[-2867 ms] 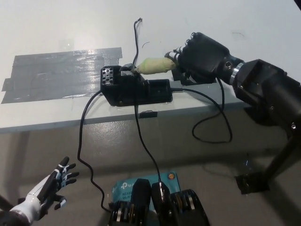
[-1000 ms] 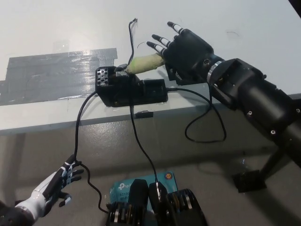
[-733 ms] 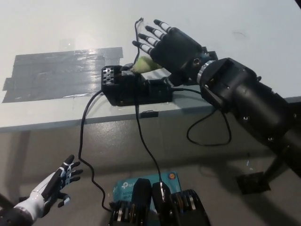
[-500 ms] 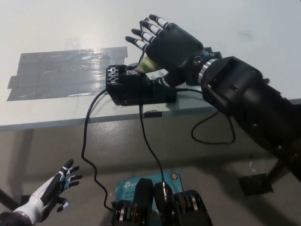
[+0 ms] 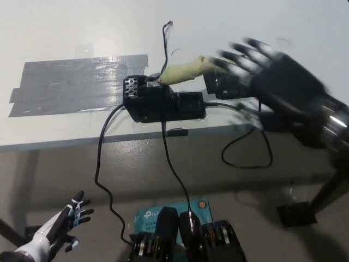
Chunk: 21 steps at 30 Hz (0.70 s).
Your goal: The robot uses its right hand to grab and lift the soldering gun kept on the middle of the table and puts it in its base
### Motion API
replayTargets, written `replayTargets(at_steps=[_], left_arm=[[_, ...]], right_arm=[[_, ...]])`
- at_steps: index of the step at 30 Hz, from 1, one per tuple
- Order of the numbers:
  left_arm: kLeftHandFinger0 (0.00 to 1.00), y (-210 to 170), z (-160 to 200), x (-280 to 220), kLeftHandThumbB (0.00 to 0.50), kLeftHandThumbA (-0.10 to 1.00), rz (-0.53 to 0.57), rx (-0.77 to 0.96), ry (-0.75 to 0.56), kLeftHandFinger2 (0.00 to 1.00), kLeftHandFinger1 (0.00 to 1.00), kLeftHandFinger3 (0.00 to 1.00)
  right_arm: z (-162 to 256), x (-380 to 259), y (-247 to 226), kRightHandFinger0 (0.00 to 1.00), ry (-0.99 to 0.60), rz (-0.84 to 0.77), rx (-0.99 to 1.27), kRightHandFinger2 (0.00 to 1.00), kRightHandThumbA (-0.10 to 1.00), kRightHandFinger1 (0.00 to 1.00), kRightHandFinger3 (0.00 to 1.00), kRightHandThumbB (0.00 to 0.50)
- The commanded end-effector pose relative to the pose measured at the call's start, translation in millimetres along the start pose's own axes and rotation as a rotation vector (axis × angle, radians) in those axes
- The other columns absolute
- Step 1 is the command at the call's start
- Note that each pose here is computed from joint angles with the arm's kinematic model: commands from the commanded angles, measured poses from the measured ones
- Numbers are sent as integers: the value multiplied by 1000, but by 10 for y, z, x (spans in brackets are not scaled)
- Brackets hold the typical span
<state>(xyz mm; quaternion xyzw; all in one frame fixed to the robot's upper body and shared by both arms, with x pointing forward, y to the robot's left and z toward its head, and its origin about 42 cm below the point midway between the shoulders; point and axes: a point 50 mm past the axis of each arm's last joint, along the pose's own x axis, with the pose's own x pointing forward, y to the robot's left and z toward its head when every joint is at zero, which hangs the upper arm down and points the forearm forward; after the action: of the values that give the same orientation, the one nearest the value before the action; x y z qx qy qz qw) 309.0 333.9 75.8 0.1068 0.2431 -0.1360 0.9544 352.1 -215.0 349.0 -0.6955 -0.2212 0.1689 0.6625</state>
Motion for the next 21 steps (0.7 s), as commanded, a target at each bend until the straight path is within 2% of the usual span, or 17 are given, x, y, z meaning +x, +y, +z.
replayTargets(at_steps=[1, 2, 4, 5, 6, 10, 11, 12, 13, 15, 16, 17, 18, 19, 21], left_arm=[[929, 264, 35, -148, 260, 1000, 39, -39, -48, 1000, 1000, 1000], [934, 269, 21, -150, 255, 1000, 42, -30, -43, 1000, 1000, 1000], [937, 250, 13, -146, 254, 1000, 46, -37, -39, 1000, 1000, 1000], [940, 250, 8, -146, 249, 1000, 46, -43, -39, 1000, 1000, 1000], [965, 269, -14, -131, 292, 1000, 46, -55, -33, 1000, 1000, 1000], [1000, 283, -22, -118, 278, 1000, 57, -74, -27, 1000, 1000, 1000], [1000, 295, -27, -133, 273, 1000, 63, -64, -23, 1000, 1000, 1000], [1000, 298, -41, -141, 273, 1000, 73, -68, -25, 1000, 1000, 1000], [986, 339, -44, -158, 296, 1000, 92, -43, -18, 1000, 1000, 1000], [972, 379, -53, -160, 304, 1000, 107, -35, -8, 1000, 1000, 1000], [917, 385, -66, -142, 305, 1000, 114, -32, 1, 1000, 994, 1000], [911, 375, -62, -109, 305, 1000, 117, -35, 2, 1000, 991, 1000], [919, 374, -63, -91, 303, 1000, 117, -40, 2, 1000, 997, 1000], [936, 383, -71, -78, 286, 1000, 120, -38, 16, 1000, 996, 1000], [938, 423, -69, -82, 279, 1000, 130, -43, 17, 1000, 986, 1000]], right_arm=[[-367, -1879, -37, 1000, 342, -211, 497, 1000, 421, 1000, 1000, 374], [-529, -2089, 273, 1000, 461, -266, 555, 1000, 471, 1000, 1000, 357], [-625, -2199, 464, 1000, 541, -300, 595, 1000, 491, 1000, 1000, 362], [-695, -2276, 662, 1000, 608, -317, 621, 1000, 358, 1000, 1000, 338], [-802, -2332, 1016, 1000, 693, -320, 665, 1000, 574, 1000, 1000, 376], [-910, -2379, 1565, 1000, 775, -330, 744, 1000, 517, 1000, 1000, 341], [-896, -2422, 1808, 1000, 812, -303, 757, 1000, 523, 1000, 1000, 296], [-923, -2390, 1896, 1000, 815, -294, 760, 1000, 523, 1000, 1000, 294], [-917, -2402, 2117, 1000, 838, -234, 751, 1000, 516, 1000, 1000, 283], [-946, -2411, 2213, 1000, 856, -115, 741, 1000, 431, 1000, 1000, 278], [-1016, -2452, 2198, 1000, 878, -108, 765, 1000, 350, 1000, 1000, 266], [-1079, -2455, 2172, 1000, 884, -111, 770, 1000, 344, 1000, 1000, 265], [-1124, -2463, 2143, 1000, 898, -117, 782, 1000, 351, 1000, 1000, 234], [-1217, -2492, 2162, 1000, 916, -188, 862, 1000, 208, 1000, 1000, 228], [-1250, -2444, 2178, 1000, 917, -214, 911, 1000, 141, 1000, 1000, 226]])
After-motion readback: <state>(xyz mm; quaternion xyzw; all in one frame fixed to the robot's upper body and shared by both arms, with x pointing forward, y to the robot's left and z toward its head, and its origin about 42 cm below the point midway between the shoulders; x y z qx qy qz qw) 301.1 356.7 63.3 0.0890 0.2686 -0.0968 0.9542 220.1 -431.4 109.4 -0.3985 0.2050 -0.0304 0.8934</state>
